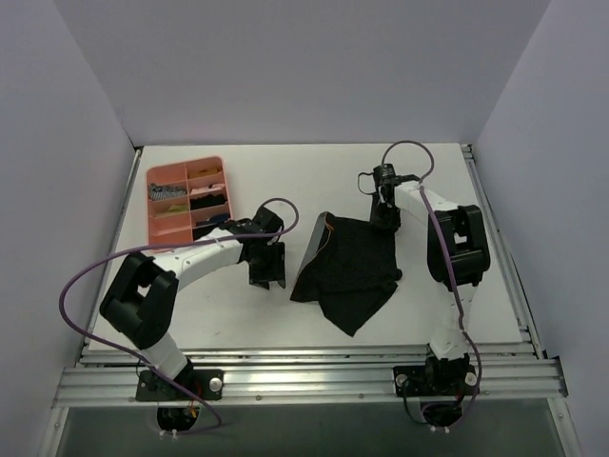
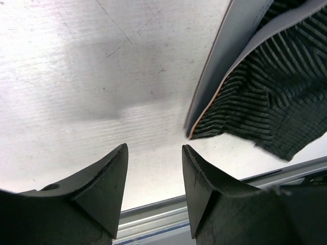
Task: Roll the underwear
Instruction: Flatten the underwear
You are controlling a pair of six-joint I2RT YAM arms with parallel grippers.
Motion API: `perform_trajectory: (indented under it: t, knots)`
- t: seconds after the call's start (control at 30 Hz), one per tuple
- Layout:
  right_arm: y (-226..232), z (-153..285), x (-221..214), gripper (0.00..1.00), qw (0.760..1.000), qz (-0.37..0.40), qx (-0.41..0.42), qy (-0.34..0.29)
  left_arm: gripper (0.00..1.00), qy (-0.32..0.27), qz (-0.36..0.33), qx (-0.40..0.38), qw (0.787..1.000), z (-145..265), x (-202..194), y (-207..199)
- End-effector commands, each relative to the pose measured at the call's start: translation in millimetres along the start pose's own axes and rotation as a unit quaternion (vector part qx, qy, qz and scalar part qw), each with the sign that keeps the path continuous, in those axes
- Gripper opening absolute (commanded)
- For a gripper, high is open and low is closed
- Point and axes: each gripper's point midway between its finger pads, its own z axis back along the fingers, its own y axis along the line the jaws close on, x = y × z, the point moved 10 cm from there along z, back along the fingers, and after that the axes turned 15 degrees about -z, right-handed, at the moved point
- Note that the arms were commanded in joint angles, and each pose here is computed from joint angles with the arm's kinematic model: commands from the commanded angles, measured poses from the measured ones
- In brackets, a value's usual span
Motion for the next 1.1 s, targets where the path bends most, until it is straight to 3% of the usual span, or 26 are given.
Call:
perform_trajectory:
  t: [0.0, 0.2, 0.37, 0.4, 0.53, 0.67, 0.87, 1.07]
  knots:
    - [19, -47, 6, 0.29, 0.999, 0.047, 0.014, 0.001, 0.55, -0.036, 0.018, 0.008, 0.999, 23, 14, -3]
    - [66, -46, 42, 0.36, 0.989, 0.115, 0.09, 0.004, 0.56, -0.028, 0.011, 0.006, 1.0, 28, 25, -9]
    - [48, 13, 57, 0.39, 0.997, 0.022, 0.073, -0.009, 0.56, -0.062, -0.023, -0.033, 0.997, 34, 52, -22]
    - [42, 42, 61, 0.39, 0.995, 0.004, 0.091, -0.029, 0.56, -0.065, -0.027, -0.04, 0.997, 29, 59, -23]
    - [20, 75, 29, 0.4, 0.995, -0.042, 0.088, -0.005, 0.58, -0.103, -0.039, -0.062, 0.992, 37, 99, -29]
    - [-6, 81, -35, 0.4, 0.994, -0.069, 0.081, 0.024, 0.58, -0.139, -0.041, -0.089, 0.985, 39, 140, -35]
    - [-14, 80, -98, 0.4, 0.993, -0.062, 0.088, 0.04, 0.58, -0.158, -0.091, -0.114, 0.977, 22, 187, -41]
    - [-12, 81, -142, 0.4, 0.993, -0.064, 0.088, 0.035, 0.58, -0.177, -0.079, -0.116, 0.974, -13, 222, -23]
